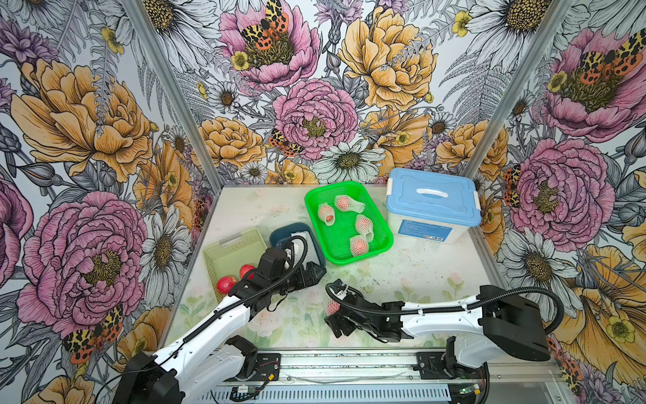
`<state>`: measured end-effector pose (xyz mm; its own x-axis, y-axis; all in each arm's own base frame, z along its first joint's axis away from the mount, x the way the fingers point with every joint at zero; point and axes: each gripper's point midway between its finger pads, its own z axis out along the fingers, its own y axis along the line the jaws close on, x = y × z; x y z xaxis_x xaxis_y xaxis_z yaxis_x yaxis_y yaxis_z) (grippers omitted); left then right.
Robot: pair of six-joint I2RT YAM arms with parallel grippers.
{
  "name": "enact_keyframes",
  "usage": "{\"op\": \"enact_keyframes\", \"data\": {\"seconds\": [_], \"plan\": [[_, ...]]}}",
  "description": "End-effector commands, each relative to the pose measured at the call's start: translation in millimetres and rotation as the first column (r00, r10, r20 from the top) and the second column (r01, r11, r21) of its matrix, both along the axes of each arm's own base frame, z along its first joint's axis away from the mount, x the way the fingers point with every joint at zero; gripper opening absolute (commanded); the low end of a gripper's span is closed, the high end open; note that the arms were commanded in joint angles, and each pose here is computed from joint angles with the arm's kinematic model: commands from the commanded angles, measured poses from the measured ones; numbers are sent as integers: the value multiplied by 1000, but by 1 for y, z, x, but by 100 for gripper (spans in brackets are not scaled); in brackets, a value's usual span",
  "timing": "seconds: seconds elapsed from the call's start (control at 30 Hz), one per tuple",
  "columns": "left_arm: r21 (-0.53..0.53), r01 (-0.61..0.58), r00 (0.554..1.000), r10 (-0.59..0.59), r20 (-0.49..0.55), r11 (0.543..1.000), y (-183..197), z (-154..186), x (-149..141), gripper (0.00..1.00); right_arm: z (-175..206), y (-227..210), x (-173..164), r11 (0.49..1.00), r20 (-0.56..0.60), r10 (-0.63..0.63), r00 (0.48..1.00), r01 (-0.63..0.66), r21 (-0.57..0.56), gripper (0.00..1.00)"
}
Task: Remove foam nets from apples
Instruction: Remove the foam net from the apple.
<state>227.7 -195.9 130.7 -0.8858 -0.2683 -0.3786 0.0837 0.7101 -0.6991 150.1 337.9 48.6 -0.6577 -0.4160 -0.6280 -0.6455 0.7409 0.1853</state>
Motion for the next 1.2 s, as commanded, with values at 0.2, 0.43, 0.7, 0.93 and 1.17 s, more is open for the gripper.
{"op": "enact_keyframes", "data": {"seconds": [0.2,0.43,0.7,0.93,1.17], "plan": [[-1,-23,998,23,53,1000,5,8,5,99,-12,-2,2,999,-43,-2,999,0,-45,83],[-6,-2,998,2,59,1000,1,11,7,99,-21,3,-3,997,-71,35,997,-40,-68,82],[6,3,998,-4,67,1000,-1,14,10,99,-24,-6,-8,995,-71,51,996,-57,-83,72],[15,1,998,-2,57,1000,-2,12,13,99,-24,-13,-15,990,-59,106,993,-111,-92,62],[14,2,998,-3,60,1000,-3,13,14,99,-24,-19,-21,984,-58,146,988,-151,-92,50]]}}
